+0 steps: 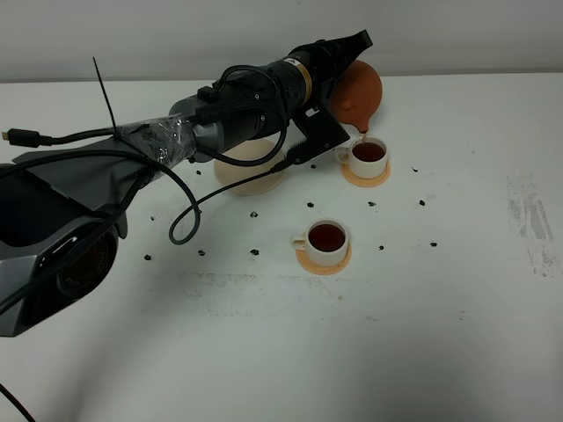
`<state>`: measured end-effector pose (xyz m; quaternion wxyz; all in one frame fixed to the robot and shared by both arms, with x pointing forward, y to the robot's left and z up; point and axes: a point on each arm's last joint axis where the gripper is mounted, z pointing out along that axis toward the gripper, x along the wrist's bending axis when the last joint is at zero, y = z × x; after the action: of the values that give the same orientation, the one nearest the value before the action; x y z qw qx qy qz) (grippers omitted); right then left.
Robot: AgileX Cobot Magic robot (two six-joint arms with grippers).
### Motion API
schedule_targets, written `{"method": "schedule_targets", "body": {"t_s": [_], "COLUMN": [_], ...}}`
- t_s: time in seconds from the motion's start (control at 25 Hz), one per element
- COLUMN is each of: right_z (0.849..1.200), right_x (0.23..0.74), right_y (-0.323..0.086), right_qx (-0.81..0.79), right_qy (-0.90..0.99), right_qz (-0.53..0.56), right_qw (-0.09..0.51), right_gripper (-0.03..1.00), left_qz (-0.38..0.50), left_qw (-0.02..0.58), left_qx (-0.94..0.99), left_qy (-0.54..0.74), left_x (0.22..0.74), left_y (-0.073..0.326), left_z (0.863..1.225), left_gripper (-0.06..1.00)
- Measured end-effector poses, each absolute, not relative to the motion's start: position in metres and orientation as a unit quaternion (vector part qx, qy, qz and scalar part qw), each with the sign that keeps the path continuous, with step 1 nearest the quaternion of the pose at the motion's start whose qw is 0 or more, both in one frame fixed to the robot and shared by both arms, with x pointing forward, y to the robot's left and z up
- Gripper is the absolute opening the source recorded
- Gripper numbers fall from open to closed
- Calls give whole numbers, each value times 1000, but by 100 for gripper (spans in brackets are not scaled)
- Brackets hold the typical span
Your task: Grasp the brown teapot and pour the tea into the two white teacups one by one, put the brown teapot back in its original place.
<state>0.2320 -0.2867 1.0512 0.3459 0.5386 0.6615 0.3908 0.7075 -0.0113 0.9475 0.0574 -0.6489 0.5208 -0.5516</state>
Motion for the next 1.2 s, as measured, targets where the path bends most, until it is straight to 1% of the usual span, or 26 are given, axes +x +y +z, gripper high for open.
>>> {"method": "schedule_targets", "body": {"t_s": [0.36,0.56,0.72,0.84,0.96,1.12,1.2], "right_z": [1051,1051,1051,1051,1051,1051,1051], "right_x": [232,232,232,232,232,232,232], "right_y": [-287,-287,-287,-287,-287,-287,-287], "right_qx": [539,539,539,539,539,539,539], "right_qy": [662,662,662,662,662,662,662], "right_qz": [391,391,391,391,391,391,391], "right_qw": [346,346,346,346,346,346,346], "right_gripper": [45,45,45,45,45,45,45], "left_qz": [-549,-550,-535,-514,-489,-445,-418], "left_qw": [58,38,26,17,-5,-39,-65], "left_qx": [-663,-689,-724,-762,-805,-859,-882], "left_qy": [506,470,434,394,335,249,205], "left_x": [708,704,703,703,701,693,686], "left_y": [-9,-4,0,4,9,17,19], "left_z": [951,962,959,954,956,969,979], "left_gripper": [12,12,12,12,12,12,12]}}
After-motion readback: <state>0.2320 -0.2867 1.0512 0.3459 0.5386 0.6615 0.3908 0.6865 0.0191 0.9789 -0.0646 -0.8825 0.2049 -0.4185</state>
